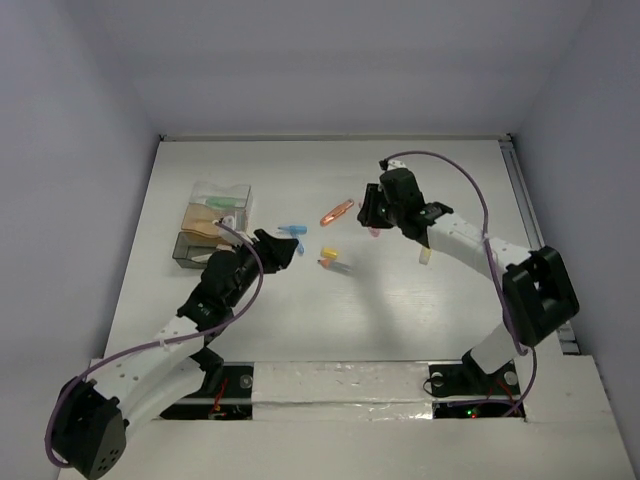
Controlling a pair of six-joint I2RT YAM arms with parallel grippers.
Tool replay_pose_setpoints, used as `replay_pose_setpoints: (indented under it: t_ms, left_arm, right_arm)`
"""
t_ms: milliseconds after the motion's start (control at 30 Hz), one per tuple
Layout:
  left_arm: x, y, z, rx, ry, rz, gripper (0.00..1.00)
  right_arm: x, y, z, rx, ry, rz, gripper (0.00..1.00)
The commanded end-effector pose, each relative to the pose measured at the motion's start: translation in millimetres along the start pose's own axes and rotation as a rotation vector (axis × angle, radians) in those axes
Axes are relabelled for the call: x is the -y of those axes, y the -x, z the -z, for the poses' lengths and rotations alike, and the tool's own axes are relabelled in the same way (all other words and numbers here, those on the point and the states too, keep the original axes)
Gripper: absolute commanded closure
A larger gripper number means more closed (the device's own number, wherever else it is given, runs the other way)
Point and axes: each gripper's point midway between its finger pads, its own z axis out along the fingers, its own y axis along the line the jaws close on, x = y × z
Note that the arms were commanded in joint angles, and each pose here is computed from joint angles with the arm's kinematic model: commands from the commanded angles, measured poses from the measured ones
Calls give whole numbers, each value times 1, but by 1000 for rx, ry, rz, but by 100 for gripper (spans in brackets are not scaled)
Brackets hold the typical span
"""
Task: Sort the stationery into containers
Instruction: Pick up the pen from the center of the board.
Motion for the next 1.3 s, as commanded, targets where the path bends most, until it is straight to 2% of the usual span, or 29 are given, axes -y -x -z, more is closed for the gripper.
replay_pose_setpoints:
  t_ms: [0,33,67,100,233,300,333,533,667,933,1067,1233,1267]
  left_arm:
    - [23,-7,15,-13,-145,-44,54]
    - [19,-14,18,-28,-147,-48,55]
    - [22,-19,22,-38,-174,-48,54]
    - [26,-18,24,-35,-193,-48,54]
    - [27,-27,29,-61,-230,-65,55]
    - [28,-29,30,-68,-248,-72,55]
    - [27,-32,31,-74,-253,-73,55]
    - [27,-42,33,-99,-283,-81,56]
    - [26,-44,33,-98,-288,-88,56]
    - [24,-45,33,-101,-285,-102,57]
    - [24,-46,32,-105,-285,-102,57]
    - [24,-46,31,-105,-283,-103,57]
    - [24,-48,30,-112,-282,-104,57]
  right_arm:
    - [36,21,-11,-48,-135,94,59]
    - [40,24,-14,-61,-146,102,55]
    - [43,23,-21,-101,-147,128,46]
    - [47,26,-24,-115,-157,137,42]
    - [57,24,-44,-213,-169,193,32]
    - [67,9,-57,-291,-178,213,30]
    - [68,19,-62,-279,-179,215,29]
    - [79,12,-92,-361,-191,258,28]
    - [78,27,-102,-330,-208,273,28]
    - [83,28,-118,-361,-227,303,39]
    - [88,24,-116,-366,-256,291,41]
    - [79,37,-88,-255,-238,244,42]
    - [83,24,-86,-268,-234,235,41]
